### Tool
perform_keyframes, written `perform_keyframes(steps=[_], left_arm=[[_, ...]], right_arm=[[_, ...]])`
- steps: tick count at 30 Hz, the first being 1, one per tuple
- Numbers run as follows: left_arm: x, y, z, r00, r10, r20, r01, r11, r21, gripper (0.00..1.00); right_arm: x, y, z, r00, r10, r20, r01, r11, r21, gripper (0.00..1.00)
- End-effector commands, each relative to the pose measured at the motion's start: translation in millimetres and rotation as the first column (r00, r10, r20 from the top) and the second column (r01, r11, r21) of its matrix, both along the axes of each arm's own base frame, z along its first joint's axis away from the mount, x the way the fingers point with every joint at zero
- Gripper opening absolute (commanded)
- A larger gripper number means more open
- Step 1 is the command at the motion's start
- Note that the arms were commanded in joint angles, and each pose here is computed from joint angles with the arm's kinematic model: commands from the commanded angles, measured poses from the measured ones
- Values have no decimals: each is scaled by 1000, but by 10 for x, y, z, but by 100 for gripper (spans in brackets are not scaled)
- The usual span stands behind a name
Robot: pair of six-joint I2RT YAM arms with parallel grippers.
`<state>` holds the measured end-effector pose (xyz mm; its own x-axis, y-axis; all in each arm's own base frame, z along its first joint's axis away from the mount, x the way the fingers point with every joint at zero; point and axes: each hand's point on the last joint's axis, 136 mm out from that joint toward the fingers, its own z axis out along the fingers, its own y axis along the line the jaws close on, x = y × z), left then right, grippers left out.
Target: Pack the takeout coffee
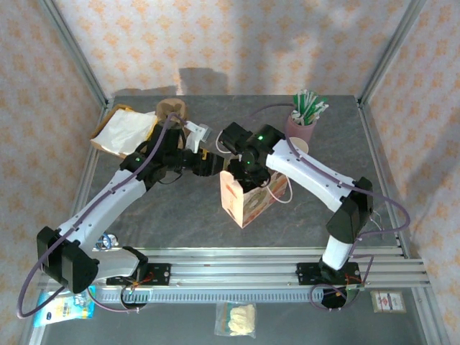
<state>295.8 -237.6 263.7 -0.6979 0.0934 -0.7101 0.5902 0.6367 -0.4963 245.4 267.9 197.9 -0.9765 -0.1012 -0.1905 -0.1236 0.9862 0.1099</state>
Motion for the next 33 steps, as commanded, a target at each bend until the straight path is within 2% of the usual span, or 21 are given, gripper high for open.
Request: perform_keyframes(steps=[1,6,12,19,29,33], left_arm=[[36,-86,119,998,-41,48,42,999,-21,62],[24,-69,191,997,-31,72,33,999,-31,57],[-30,-127,106,997,-72,37,73,997,-38,47],[-32,-152,46,997,-80,23,80,996,-24,28],[-85,-189,150,998,-58,36,61,996,-70,1],[-116,-137,243,999,-16,50,21,994,-106,0]], right_arm=[[-42,-108,34,1000,-1,0,1,1000,-18,43],[-41,-114,26,1000,-2,0,2,1000,-20,43],[-36,-126,66,1000,-6,9,6,1000,-13,43],[-38,-167,115,1000,-23,18,23,1000,-1,43],[-43,-210,111,999,-41,22,41,999,-6,43],[-36,-238,115,998,-56,27,56,998,-9,44]])
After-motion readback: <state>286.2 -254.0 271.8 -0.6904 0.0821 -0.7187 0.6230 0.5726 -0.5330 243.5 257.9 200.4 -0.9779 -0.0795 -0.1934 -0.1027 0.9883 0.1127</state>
